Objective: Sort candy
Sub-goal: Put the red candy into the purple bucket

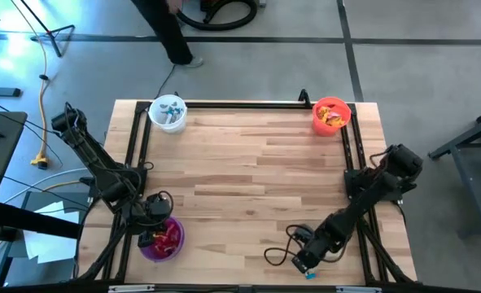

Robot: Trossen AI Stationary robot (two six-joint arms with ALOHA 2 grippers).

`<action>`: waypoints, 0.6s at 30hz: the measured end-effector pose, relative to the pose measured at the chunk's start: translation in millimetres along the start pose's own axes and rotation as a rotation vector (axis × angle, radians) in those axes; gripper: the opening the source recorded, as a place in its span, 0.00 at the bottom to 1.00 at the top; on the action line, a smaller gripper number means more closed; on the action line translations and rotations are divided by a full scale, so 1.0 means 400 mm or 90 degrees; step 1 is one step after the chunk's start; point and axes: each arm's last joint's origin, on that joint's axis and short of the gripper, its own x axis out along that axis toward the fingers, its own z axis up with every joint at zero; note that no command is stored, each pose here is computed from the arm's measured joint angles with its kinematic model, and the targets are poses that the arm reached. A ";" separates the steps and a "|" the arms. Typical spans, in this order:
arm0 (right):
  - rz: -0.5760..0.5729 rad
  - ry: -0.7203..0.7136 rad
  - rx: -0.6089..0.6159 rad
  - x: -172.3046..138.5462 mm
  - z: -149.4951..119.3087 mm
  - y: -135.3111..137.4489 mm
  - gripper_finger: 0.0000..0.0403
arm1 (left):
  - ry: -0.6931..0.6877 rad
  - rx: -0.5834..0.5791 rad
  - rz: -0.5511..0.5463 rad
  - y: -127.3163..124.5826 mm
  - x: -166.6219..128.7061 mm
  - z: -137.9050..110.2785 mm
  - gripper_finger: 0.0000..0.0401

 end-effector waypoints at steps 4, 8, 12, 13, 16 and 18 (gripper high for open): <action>-0.029 -0.019 0.033 0.040 0.008 -0.007 0.57 | 0.001 -0.008 -0.008 -0.005 -0.005 0.007 0.09; -0.038 -0.040 0.060 0.057 0.013 -0.009 0.56 | 0.003 -0.012 -0.028 -0.019 -0.017 0.016 0.15; -0.043 -0.049 0.064 0.062 0.015 -0.010 0.55 | 0.007 -0.013 -0.044 -0.029 -0.027 0.022 0.18; -0.043 -0.051 0.065 0.062 0.017 -0.011 0.54 | 0.009 -0.013 -0.049 -0.032 -0.029 0.024 0.18; -0.046 -0.050 0.070 0.062 0.022 -0.012 0.46 | 0.012 -0.015 -0.054 -0.041 -0.042 0.030 0.17; -0.048 -0.051 0.070 0.062 0.025 -0.013 0.38 | 0.020 -0.009 -0.045 -0.047 -0.059 0.035 0.16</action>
